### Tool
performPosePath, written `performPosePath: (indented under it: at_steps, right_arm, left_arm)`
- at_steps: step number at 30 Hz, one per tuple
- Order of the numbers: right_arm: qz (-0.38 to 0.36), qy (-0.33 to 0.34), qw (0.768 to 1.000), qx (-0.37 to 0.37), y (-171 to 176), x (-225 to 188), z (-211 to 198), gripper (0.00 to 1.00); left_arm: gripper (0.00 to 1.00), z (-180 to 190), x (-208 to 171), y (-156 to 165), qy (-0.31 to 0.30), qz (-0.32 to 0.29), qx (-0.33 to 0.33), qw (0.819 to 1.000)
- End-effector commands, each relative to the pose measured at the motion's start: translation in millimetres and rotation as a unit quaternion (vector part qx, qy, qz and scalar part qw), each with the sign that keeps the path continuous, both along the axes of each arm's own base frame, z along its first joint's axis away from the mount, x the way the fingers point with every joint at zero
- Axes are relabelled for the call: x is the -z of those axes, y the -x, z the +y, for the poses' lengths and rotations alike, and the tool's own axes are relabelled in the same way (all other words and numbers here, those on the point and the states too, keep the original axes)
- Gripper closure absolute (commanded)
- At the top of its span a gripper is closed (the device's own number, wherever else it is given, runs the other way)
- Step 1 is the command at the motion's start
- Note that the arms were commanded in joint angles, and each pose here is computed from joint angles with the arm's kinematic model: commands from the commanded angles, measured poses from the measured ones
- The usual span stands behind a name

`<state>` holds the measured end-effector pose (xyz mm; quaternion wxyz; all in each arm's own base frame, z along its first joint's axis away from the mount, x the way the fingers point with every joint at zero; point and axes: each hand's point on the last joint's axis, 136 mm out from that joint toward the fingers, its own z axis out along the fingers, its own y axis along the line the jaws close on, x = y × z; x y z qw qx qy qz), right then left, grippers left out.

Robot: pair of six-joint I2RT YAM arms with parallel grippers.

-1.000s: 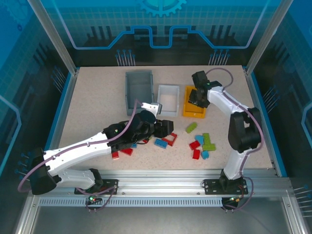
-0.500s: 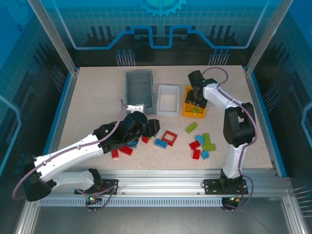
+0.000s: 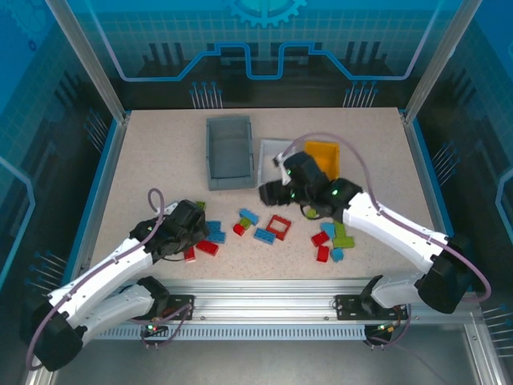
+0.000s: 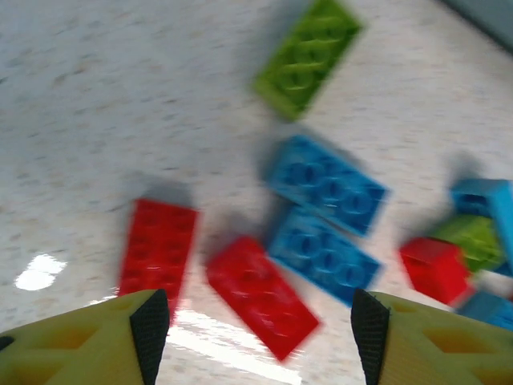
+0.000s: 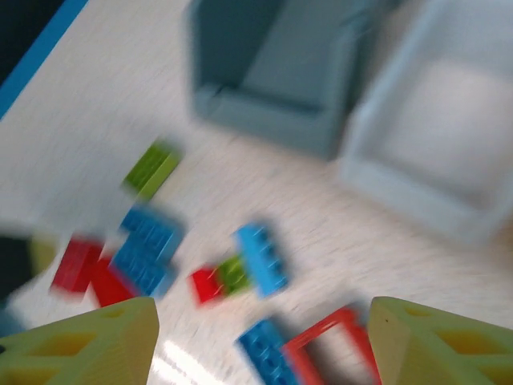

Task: Sort the legos into containers by color

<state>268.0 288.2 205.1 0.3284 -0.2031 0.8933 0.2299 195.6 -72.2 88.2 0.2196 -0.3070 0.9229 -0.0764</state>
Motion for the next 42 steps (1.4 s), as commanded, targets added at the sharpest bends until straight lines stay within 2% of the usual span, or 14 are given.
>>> performPosePath:
  at_steps: [1, 3, 6, 16, 22, 26, 30, 32, 36, 42]
  right_arm:
    - [0.007, -0.029, 0.986, -0.164, 64.3, 9.4, 52.1, 0.27]
    - [0.015, -0.031, 0.979, -0.202, 89.6, 14.6, 66.9, 0.26]
    - [0.029, -0.026, 0.975, -0.22, 106.2, 23.2, 79.9, 0.26]
    - [0.038, -0.037, 0.972, -0.229, 114.8, 26.0, 95.8, 0.27]
    - [0.048, -0.032, 0.974, -0.219, 114.8, 35.5, 94.6, 0.27]
    - [0.05, -0.025, 0.976, -0.21, 111.9, 40.4, 93.2, 0.28]
    - [0.04, -0.023, 0.98, -0.193, 106.3, 36.9, 89.9, 0.3]
    - [0.022, -0.013, 0.988, -0.15, 93.7, 33.6, 79.4, 0.3]
    - [-0.018, -0.03, 0.999, -0.035, 59.5, 16.5, 48.2, 0.3]
    - [-0.076, -0.094, 0.99, 0.074, 19.4, -13.9, 16.4, 0.27]
  left_arm:
    - [0.31, 7.6, 17.9, 10.9, 0.012, 0.042, -0.004, 0.999]
    - [0.3, 10.8, 26.5, 9.3, 0.008, 0.058, 0.001, 0.998]
    - [0.3, 15.6, 40.7, 8.9, -0.012, 0.086, 0.01, 0.996]
    - [0.34, 22.6, 72.6, 4.0, -0.039, 0.122, 0.022, 0.992]
    - [0.5, 23.8, 80.2, 8.4, -0.034, 0.121, 0.017, 0.992]
    - [0.66, 23.1, 78.0, 7.8, -0.027, 0.111, 0.012, 0.993]
    - [0.78, 26.2, 57.8, -1.6, -0.036, 0.081, 0.01, 0.996]
    - [0.82, 25.5, 38.0, -12.6, -0.041, 0.053, 0.02, 0.998]
    - [0.84, -0.7, -12.0, -54.2, -0.024, -0.016, 0.074, 0.997]
    - [0.83, -51.5, -53.6, -126.1, -0.052, -0.053, 0.153, 0.985]
